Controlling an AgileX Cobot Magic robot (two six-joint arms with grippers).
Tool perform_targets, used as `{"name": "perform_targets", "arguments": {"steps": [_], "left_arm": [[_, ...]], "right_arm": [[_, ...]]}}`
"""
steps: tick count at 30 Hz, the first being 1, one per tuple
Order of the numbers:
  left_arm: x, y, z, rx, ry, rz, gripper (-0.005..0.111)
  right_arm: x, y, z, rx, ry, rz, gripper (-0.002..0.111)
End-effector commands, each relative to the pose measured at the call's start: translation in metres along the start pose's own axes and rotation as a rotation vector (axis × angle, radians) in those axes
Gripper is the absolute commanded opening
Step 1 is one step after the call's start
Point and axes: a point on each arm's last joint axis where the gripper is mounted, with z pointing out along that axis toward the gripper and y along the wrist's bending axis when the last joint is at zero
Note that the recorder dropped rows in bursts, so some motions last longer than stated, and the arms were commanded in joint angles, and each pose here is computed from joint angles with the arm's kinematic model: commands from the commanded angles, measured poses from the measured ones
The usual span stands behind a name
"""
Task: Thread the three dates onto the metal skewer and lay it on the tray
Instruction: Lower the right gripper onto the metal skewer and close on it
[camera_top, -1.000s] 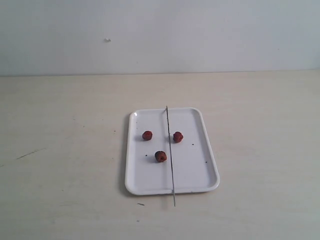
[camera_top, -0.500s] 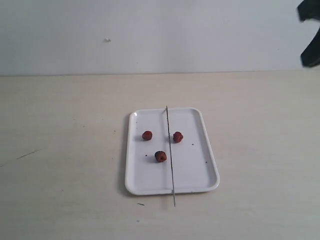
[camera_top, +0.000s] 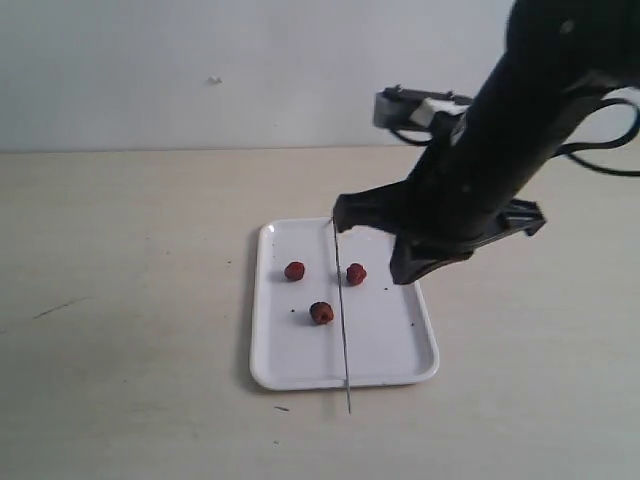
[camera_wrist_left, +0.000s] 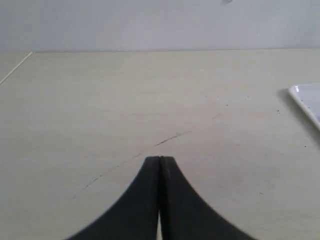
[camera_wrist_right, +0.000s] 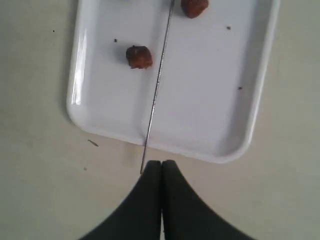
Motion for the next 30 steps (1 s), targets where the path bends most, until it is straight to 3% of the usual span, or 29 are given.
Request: {"name": "perform_targets", "arguments": {"steps": [1, 9, 19, 30], "left_arm": [[0.000, 0.000, 0.000, -0.003, -0.007, 0.005, 0.001], [0.000, 0.000, 0.000, -0.003, -0.007, 0.005, 0.001], [0.000, 0.000, 0.000, -0.003, -0.007, 0.005, 0.001], [0.000, 0.000, 0.000, -0.003, -0.007, 0.005, 0.001]], "right_arm": [[-0.001, 0.026, 0.032, 0.075, -0.036, -0.015, 0.000], [-0.004, 0.047, 0.062, 0.205, 0.069, -0.048, 0.002], [-0.010, 0.044, 0.102, 0.256, 0.116, -0.037, 0.036], [-0.019, 0.046, 0.126, 0.253, 0.089, -0.040, 0.037]]}}
